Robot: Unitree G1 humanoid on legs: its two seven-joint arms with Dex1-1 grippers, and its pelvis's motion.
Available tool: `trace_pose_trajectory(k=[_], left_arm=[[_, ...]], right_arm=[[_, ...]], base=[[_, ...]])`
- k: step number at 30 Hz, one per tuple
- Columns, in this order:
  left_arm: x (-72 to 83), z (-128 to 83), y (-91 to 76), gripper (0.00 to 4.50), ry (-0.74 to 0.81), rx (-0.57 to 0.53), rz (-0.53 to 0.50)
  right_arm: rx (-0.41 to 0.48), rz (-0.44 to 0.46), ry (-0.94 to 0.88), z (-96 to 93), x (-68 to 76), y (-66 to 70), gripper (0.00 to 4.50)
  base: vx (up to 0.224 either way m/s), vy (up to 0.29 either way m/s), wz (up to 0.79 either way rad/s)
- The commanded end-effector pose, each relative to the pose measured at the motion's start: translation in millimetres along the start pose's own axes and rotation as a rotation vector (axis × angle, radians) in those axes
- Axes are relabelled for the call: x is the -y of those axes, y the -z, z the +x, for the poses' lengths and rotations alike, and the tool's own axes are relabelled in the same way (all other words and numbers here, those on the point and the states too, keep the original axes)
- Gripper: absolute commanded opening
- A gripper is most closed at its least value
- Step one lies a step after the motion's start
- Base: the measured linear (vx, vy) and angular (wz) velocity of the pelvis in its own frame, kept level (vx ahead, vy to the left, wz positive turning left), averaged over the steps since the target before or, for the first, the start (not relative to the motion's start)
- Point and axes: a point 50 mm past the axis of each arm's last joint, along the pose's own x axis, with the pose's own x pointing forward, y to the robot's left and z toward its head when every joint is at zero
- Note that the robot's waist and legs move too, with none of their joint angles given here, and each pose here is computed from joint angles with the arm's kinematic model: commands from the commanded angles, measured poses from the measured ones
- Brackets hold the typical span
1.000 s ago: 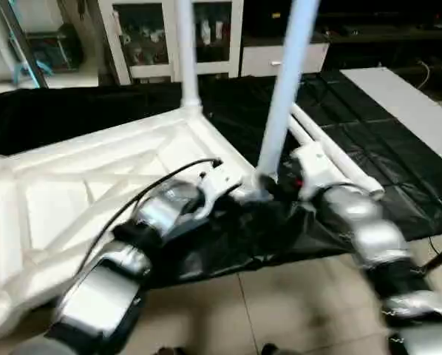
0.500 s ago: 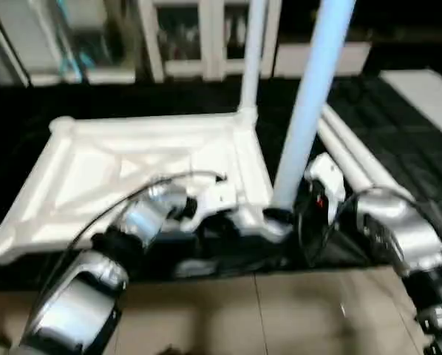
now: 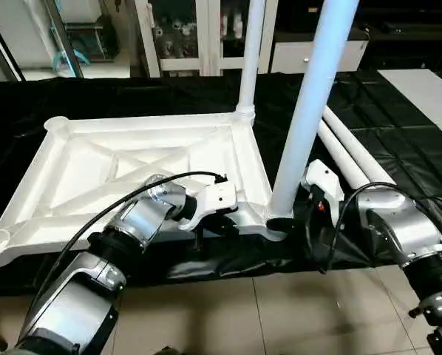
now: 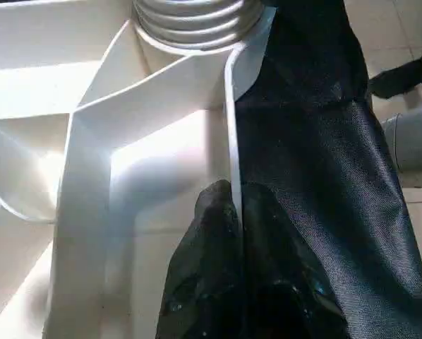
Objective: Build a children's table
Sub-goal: Rotate leg to tighten
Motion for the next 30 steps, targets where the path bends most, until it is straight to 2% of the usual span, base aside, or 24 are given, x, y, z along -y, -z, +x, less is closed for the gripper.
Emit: trace_pose_trajectory(k=[1, 5, 6, 10, 13, 20, 25, 26, 30], left_arm=[[11.8, 11, 14.4, 0.00, 0.066, -0.081, -0.013], [12.7, 12, 14.3, 0.00, 0.067, -0.078, -0.015], [12.9, 12, 14.6, 0.00, 0.067, -0.078, -0.016], [13.4, 12, 15.3, 0.00, 0.069, -0.080, -0.016], [13.1, 11, 15.7, 0.00, 0.068, -0.082, -0.017], [13.3, 11, 16.6, 0.00, 0.066, -0.080, -0.025], [6.2, 14, 13.2, 0.00, -0.016, -0.042, -0.065], [-2.5, 17, 9.2, 0.00, -0.117, -0.012, -0.100], [-13.0, 21, 2.8, 0.00, -0.248, 0.016, -0.151]], right_arm=[[-0.012, -0.026, -0.011, 1.5, 0.3, -1.2, 3.84], [0.002, -0.015, 0.019, 5.3, 3.3, -0.7, 3.65], [0.011, -0.009, 0.025, 6.4, 3.6, -1.4, 3.33], [0.015, -0.002, 0.026, 7.9, 3.8, -1.6, 3.17], [0.020, 0.004, 0.022, 8.8, 3.4, -1.7, 2.81], [0.046, 0.022, 0.029, 12.2, 2.8, -0.1, 2.72], [0.181, 0.114, 0.207, 18.9, 9.3, -1.3, 2.72], [0.249, 0.172, 0.305, 23.7, 11.4, -0.4, 2.72], [0.331, 0.271, 0.441, 33.4, 10.8, 3.1, 2.70]], base=[[0.000, 0.000, 0.00], [0.000, 0.000, 0.00], [0.000, 0.000, 0.00], [0.000, 0.000, 0.00], [0.000, 0.000, 0.00], [0.000, 0.000, 0.00], [0.000, 0.000, 0.00], [0.000, 0.000, 0.00], [0.000, 0.000, 0.00]])
